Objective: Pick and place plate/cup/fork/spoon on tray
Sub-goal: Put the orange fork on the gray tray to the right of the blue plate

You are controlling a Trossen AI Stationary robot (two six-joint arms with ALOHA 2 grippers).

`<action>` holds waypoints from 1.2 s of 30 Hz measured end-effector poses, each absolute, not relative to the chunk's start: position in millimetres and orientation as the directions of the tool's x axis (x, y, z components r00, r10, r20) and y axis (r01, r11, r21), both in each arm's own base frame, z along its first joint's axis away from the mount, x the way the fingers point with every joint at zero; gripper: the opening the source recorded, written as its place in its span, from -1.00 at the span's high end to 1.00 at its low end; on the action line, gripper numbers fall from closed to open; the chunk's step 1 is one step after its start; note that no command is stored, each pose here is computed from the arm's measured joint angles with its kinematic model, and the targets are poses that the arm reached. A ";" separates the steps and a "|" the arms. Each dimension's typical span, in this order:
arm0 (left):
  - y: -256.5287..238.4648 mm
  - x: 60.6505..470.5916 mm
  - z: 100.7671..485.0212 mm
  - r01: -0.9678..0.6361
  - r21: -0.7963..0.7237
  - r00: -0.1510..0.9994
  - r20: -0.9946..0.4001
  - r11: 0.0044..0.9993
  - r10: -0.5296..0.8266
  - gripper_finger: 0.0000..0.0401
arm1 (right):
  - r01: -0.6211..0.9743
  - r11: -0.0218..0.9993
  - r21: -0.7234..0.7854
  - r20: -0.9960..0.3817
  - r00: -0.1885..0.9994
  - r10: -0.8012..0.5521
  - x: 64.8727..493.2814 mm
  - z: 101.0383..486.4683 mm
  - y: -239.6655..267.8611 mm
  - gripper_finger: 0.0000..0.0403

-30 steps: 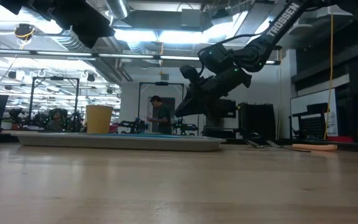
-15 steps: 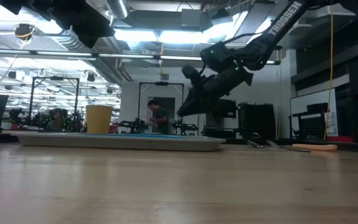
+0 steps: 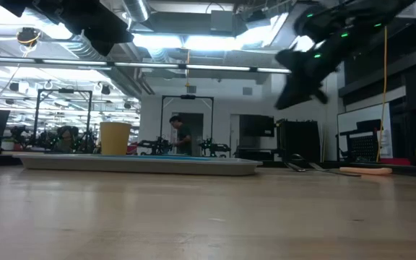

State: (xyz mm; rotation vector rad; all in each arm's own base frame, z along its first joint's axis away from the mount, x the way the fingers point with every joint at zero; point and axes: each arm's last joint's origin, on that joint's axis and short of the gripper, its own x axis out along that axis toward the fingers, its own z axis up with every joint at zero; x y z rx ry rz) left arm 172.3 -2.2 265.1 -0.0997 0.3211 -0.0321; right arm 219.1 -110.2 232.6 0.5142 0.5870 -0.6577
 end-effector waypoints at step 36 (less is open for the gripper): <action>-2.2 172.3 265.1 0.016 -0.103 0.948 -0.313 0.995 -0.048 0.39 | 0.935 0.351 0.052 -0.836 0.233 -0.497 134.8 190.0 -116.3 0.81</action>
